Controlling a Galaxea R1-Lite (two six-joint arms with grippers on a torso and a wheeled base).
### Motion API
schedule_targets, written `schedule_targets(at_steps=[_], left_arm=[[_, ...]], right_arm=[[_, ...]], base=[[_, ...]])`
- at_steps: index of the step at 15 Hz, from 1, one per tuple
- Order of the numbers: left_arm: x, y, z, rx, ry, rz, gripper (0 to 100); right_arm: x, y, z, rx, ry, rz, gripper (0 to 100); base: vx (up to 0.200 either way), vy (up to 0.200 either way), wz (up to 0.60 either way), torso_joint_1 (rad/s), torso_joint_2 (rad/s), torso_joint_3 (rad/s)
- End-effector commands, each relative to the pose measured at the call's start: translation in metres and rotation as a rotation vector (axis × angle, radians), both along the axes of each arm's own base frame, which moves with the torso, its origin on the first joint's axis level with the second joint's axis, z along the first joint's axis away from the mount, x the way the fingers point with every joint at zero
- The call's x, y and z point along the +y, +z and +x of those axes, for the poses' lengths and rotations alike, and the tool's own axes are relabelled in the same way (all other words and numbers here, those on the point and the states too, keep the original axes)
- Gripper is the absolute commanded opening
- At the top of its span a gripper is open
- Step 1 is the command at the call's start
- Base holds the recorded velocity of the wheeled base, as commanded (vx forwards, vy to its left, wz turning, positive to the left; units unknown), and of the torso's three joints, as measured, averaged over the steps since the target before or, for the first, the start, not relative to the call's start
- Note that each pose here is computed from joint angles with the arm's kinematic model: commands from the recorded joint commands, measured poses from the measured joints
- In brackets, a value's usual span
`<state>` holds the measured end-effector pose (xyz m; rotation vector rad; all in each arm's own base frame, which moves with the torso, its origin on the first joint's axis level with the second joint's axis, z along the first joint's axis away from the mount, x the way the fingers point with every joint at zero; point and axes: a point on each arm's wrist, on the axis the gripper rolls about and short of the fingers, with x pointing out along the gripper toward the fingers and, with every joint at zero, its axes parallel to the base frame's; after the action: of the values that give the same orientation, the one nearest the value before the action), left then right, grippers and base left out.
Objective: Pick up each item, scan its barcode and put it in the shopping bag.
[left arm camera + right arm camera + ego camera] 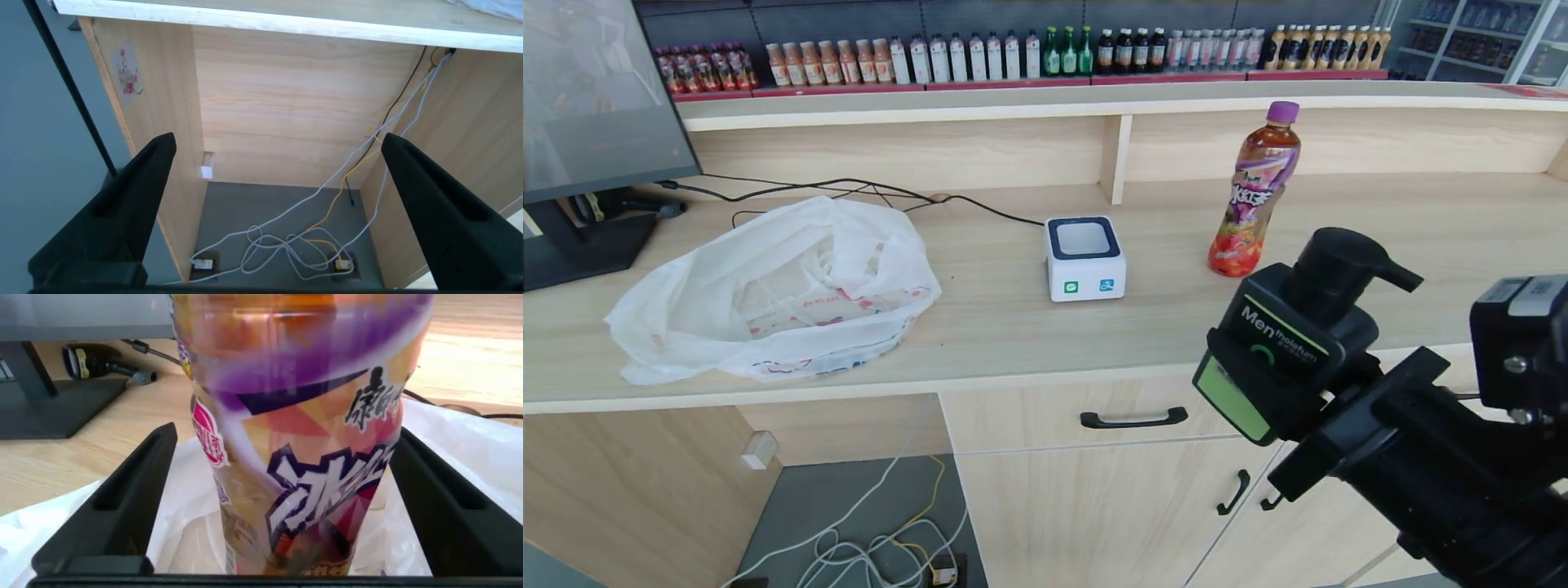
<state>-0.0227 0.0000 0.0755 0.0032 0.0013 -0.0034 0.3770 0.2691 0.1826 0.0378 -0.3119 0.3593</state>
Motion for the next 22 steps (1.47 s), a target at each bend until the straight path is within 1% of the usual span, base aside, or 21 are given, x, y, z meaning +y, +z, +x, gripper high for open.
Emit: schedule_targets(at_steps=[1,7,10,14,17,20,22], left_arm=[[0.0,0.0,0.0,0.0,0.0,0.0,100],[0.0,0.0,0.0,0.0,0.0,0.001,100],[0.0,0.0,0.0,0.0,0.0,0.001,100],[0.0,0.0,0.0,0.0,0.0,0.001,100],[0.0,0.0,0.0,0.0,0.0,0.0,100],[0.0,0.0,0.0,0.0,0.0,0.0,100],[0.0,0.0,0.0,0.0,0.0,0.0,100]], right_arm=[[0.0,0.002,-0.002,-0.006,0.001,0.006,100],[-0.006,0.017,-0.01,-0.023,-0.001,0.017,100],[-0.019,0.02,-0.028,0.008,0.001,-0.005,100],[-0.03,0.031,-0.049,-0.007,0.008,0.005,100],[-0.05,0.023,-0.079,0.001,0.014,0.0,100],[-0.07,0.007,-0.106,0.022,0.016,-0.015,100],[-0.08,-0.008,-0.12,0.024,0.024,0.014,100]], base=[[0.0,0.0,0.0,0.0,0.0,0.0],[0.0,0.0,0.0,0.0,0.0,0.0],[0.0,0.0,0.0,0.0,0.0,0.0],[0.0,0.0,0.0,0.0,0.0,0.0],[0.0,0.0,0.0,0.0,0.0,0.0],[0.0,0.0,0.0,0.0,0.0,0.0],[0.0,0.0,0.0,0.0,0.0,0.0]])
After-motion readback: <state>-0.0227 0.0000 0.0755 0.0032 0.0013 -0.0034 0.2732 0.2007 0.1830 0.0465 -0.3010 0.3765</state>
